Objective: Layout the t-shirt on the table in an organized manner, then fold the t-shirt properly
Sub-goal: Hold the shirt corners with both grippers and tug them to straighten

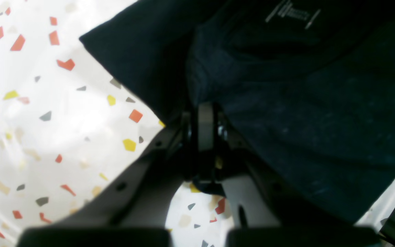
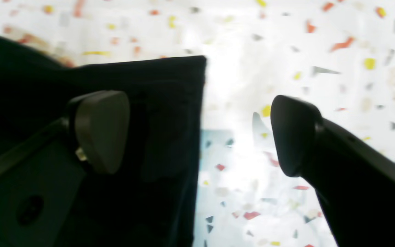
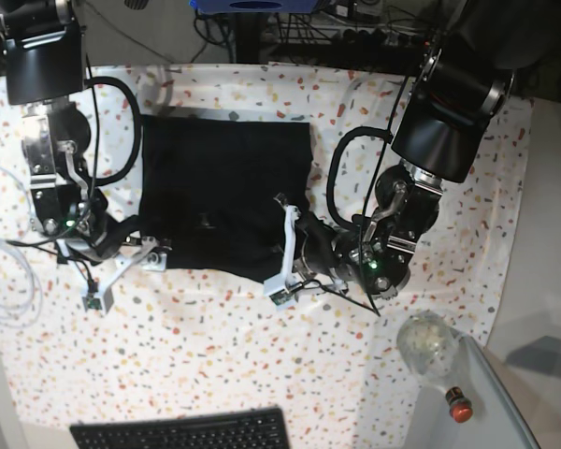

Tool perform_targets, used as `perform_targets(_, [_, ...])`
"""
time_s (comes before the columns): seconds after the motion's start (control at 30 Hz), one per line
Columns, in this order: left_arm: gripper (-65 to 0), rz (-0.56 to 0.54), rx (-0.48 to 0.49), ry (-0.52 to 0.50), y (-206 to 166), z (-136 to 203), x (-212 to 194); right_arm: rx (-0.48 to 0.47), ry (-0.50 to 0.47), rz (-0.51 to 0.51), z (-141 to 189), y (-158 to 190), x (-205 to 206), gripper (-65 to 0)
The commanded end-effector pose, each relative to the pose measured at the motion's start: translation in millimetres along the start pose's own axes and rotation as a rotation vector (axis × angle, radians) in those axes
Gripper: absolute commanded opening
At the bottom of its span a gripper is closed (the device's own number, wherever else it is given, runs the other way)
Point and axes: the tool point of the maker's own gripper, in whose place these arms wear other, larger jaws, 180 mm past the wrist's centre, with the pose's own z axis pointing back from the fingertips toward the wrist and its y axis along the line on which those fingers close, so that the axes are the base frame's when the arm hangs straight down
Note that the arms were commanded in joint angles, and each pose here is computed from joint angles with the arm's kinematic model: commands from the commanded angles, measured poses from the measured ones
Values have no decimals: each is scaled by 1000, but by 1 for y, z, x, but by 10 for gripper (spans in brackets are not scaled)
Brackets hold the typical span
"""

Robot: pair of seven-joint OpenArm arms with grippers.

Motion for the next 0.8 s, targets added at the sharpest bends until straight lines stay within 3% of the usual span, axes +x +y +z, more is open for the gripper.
perform_targets(0.0, [-650, -16, 19, -50, 8, 8, 20, 5, -56, 4, 3, 0, 21, -75])
perform_targets(0.13, [-650, -17, 20, -50, 9, 9, 21, 7, -50, 1, 2, 1, 18, -251])
perform_targets(0.23, [-650, -17, 21, -49, 9, 9, 20, 16, -45, -5, 1, 6, 16, -323])
perform_targets(0.53, [-650, -17, 19, -52, 8, 8, 21, 15, 0, -19, -6, 6, 1, -288])
perform_targets(0.7, [-650, -17, 19, -52, 8, 8, 21, 15, 0, -19, -6, 6, 1, -297])
perform_targets(0.77, [-650, -17, 19, -52, 8, 8, 21, 17, 0, -21, -6, 7, 1, -344])
